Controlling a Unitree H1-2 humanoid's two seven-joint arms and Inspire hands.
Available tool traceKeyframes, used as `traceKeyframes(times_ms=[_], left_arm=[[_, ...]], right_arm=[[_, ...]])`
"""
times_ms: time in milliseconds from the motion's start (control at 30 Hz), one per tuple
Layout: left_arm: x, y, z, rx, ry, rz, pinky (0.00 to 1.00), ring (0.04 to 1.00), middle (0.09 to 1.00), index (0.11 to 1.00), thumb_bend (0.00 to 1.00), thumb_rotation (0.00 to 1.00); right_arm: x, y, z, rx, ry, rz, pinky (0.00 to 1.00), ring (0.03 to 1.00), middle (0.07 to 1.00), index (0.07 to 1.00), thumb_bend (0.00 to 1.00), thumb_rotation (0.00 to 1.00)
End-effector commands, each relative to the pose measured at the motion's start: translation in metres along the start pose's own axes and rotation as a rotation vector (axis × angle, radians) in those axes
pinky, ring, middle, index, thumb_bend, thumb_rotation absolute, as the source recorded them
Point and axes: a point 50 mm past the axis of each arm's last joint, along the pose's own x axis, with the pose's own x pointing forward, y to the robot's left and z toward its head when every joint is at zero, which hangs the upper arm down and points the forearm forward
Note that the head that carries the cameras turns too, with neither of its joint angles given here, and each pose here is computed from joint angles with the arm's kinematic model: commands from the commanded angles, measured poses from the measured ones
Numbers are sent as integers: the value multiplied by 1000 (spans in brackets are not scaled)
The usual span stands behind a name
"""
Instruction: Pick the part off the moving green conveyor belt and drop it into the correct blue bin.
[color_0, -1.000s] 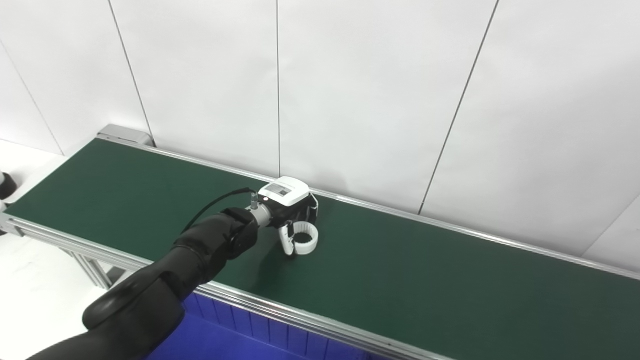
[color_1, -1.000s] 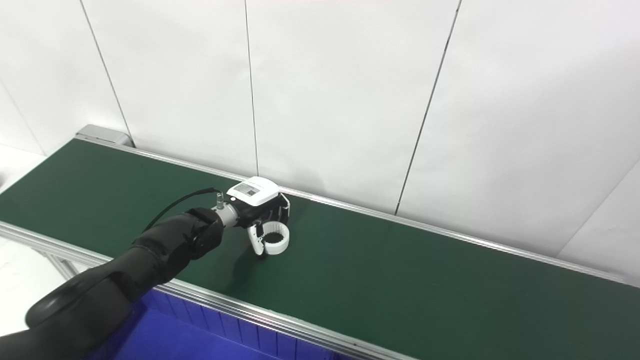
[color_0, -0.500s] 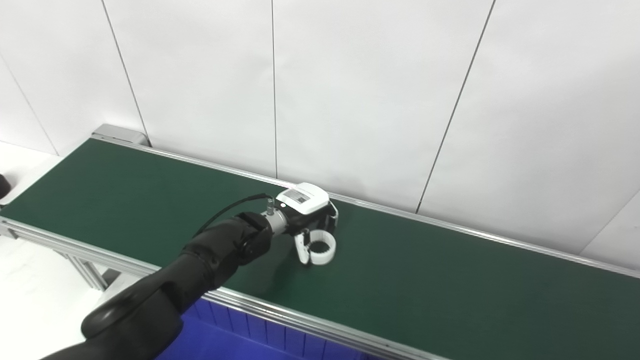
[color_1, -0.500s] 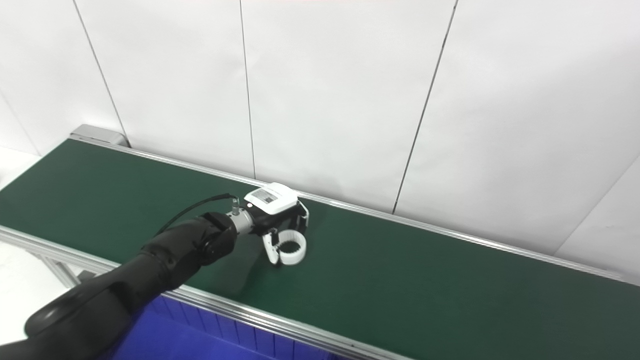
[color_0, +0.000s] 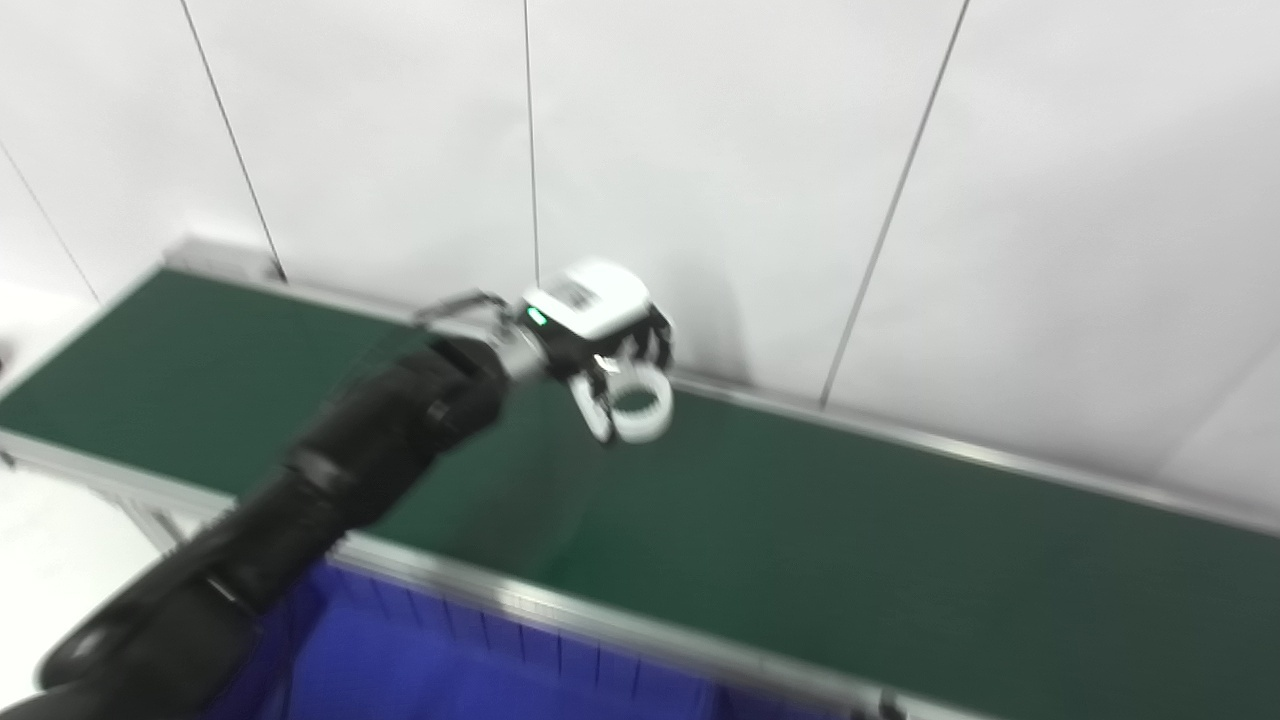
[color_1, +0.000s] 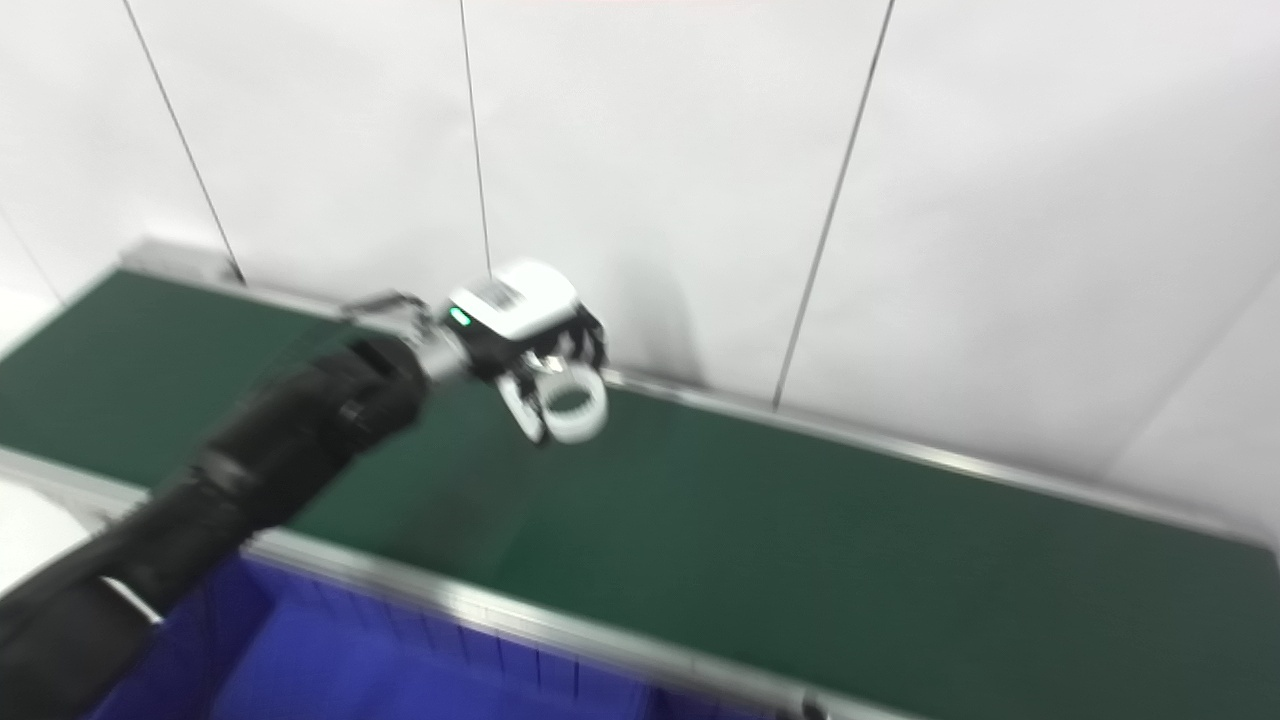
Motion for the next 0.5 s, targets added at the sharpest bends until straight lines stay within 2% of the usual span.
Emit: traceKeyframes(times_ms=[0, 200, 467], left_arm=[[-17, 15, 1, 5, 18, 38, 253, 337, 440, 516, 521, 0], [-68, -10, 22, -30, 30, -15, 290, 379, 474, 502, 523, 0], [-136, -60, 45, -83, 47, -100, 349, 431, 480, 495, 524, 0]], right_arm=[[2, -1, 12, 8, -36, 8, 899, 917, 930, 988, 812, 1000], [1, -9, 20, 7, -27, 9, 888, 917, 927, 987, 822, 1000], [-2, -13, 29, 31, -10, 0, 856, 896, 908, 961, 839, 980]])
